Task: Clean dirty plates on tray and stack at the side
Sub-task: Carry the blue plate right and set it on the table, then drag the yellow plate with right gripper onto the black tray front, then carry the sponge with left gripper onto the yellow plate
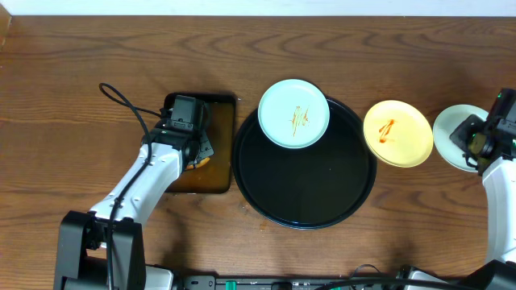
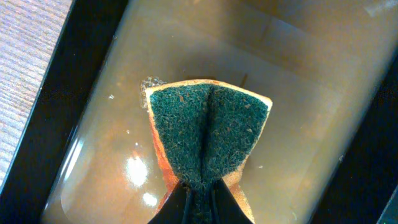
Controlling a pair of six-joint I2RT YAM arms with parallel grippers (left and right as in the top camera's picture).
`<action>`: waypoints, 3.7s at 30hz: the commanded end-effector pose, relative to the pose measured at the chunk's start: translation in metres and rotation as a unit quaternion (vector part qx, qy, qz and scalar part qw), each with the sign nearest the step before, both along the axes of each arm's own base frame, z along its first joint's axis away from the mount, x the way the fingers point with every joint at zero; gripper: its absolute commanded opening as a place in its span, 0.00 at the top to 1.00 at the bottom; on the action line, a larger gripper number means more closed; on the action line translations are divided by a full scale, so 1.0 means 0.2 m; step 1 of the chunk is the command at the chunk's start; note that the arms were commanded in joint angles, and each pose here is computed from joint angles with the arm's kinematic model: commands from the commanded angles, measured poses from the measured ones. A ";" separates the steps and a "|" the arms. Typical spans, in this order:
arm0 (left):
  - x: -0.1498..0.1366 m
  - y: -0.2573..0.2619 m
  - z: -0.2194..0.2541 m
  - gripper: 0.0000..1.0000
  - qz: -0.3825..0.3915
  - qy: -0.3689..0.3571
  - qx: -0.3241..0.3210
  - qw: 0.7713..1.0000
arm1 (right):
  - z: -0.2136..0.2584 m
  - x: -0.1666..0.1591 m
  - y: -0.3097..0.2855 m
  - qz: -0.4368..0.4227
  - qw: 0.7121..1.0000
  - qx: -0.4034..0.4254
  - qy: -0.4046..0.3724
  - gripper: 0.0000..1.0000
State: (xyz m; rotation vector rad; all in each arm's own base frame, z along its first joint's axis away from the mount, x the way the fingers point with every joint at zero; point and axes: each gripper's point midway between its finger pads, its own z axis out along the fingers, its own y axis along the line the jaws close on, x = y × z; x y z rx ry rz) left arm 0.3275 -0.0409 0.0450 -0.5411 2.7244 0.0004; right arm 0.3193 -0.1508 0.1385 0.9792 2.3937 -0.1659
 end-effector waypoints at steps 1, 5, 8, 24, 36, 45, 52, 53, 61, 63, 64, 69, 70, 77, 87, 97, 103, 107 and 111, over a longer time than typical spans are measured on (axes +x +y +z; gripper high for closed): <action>-0.02 0.02 -0.02 0.92 0.001 0.008 0.007 1.000 | -0.02 0.01 0.12 0.055 0.997 0.047 0.008 0.68; -0.02 0.02 -0.02 0.92 0.001 0.007 0.007 1.000 | -0.09 -0.06 0.19 0.058 0.994 0.084 0.037 0.60; -0.02 0.02 -0.02 0.92 0.001 0.008 0.007 1.000 | -0.17 -0.12 0.22 0.027 0.991 0.117 0.052 0.56; -0.04 0.02 -0.03 0.92 0.001 0.015 0.008 1.000 | -0.51 -0.21 0.31 -0.076 0.977 0.194 0.035 0.45; -0.04 0.02 -0.03 0.92 0.001 0.015 0.008 1.000 | -0.61 -0.14 0.33 -0.069 0.975 0.207 -0.032 0.45; -0.04 0.02 -0.03 0.92 0.001 0.015 0.008 1.000 | -0.60 -0.13 0.33 -0.065 0.975 0.207 -0.041 0.57; -0.04 0.02 -0.03 0.92 0.001 0.015 0.008 1.000 | -0.65 -0.13 0.37 -0.072 0.970 0.229 -0.029 0.58; -0.04 0.02 -0.03 0.92 0.001 0.015 0.008 1.000 | -0.66 -0.13 0.38 -0.071 0.970 0.232 -0.025 0.58; -0.04 0.02 -0.03 0.92 0.001 0.017 0.008 1.000 | -0.71 -0.08 0.42 -0.055 0.968 0.242 -0.027 0.81; -0.04 0.02 -0.03 0.91 0.001 0.017 0.008 1.000 | -0.70 -0.06 0.42 -0.043 0.970 0.236 -0.033 0.91; -0.04 0.02 -0.03 0.92 0.001 0.017 0.008 1.000 | -0.70 -0.06 0.42 -0.037 0.971 0.232 -0.036 0.95; -0.04 0.02 -0.03 0.92 0.001 0.017 0.008 1.000 | -0.67 -0.03 0.43 0.018 0.976 0.215 -0.042 0.99; -0.04 0.02 -0.03 0.92 0.001 0.017 0.008 1.000 | -0.66 -0.03 0.44 0.032 0.975 0.213 -0.044 0.99; -0.04 0.02 -0.03 0.92 0.001 0.017 0.008 1.000 | -0.49 0.00 0.52 0.137 0.967 0.199 -0.084 0.99; -0.04 0.00 -0.03 0.93 -0.007 0.019 -0.005 1.000 | -0.28 -0.09 0.75 0.244 0.950 0.173 -0.087 0.99; 0.00 -0.20 0.20 0.93 -0.111 -0.058 -0.035 0.992 | -0.37 -0.15 1.05 0.338 0.936 0.100 -0.020 0.99; -0.04 -0.48 0.37 0.93 -0.189 -0.111 -0.096 0.971 | -0.39 -0.17 1.13 0.369 0.929 0.032 0.000 0.99; -0.08 -0.70 0.41 0.93 -0.222 -0.117 -0.154 0.956 | -0.44 -0.19 1.20 0.388 0.921 0.029 0.013 0.99; -0.15 -0.86 0.36 0.93 -0.230 -0.096 -0.177 0.952 | -0.52 -0.20 1.23 0.373 0.926 0.044 0.035 0.99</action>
